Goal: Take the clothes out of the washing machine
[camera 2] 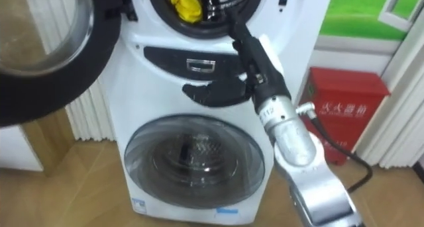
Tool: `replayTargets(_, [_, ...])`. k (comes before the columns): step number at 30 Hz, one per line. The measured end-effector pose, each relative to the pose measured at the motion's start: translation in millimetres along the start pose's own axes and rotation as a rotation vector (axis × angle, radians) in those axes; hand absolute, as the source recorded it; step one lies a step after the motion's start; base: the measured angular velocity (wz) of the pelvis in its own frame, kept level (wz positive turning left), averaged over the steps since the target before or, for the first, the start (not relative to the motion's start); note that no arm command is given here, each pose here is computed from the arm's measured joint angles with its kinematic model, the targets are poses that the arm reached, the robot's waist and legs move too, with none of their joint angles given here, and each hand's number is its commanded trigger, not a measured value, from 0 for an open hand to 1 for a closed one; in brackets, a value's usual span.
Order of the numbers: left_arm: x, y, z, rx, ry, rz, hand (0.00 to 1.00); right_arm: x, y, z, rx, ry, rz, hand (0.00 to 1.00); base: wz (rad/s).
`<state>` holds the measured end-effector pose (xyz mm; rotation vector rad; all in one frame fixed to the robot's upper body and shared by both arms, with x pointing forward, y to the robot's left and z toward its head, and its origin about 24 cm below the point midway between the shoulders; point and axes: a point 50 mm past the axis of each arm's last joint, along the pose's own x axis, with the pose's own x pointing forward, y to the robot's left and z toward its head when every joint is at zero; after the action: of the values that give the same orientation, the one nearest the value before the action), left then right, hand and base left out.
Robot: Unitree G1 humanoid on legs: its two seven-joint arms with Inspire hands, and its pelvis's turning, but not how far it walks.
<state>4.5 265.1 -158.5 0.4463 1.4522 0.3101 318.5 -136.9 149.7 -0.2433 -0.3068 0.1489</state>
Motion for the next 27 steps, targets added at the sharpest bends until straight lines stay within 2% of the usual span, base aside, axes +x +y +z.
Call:
replayTargets(10, [-1.0, -0.4, -3.3, -0.020, -0.004, -0.040, 0.00, -2.7, -8.1, -1.0, -0.028, 0.003, -0.001, 0.00, 0.01])
replayTargets(15, [0.4, -0.9, 11.3, -0.008, -0.025, -0.046, 0.00, -26.1, -14.4, -15.7, -0.013, 0.014, -0.039, 0.00, -0.05])
replayTargets(21, [3.5, 19.8, 44.4, 0.019, -0.135, 0.033, 0.00, -42.2, -23.2, -28.6, -0.012, 0.052, -0.095, 0.00, -0.03])
replayTargets(24, [3.1, 16.7, 38.7, 0.033, -0.124, 0.031, 0.00, -43.5, -21.9, -28.3, -0.026, 0.056, -0.092, 0.00, 0.09])
replayTargets(27, [1.9, 11.2, 20.4, 0.065, -0.081, 0.024, 0.00, -42.3, -20.8, -27.7, -0.025, 0.057, -0.085, 0.00, -0.12])
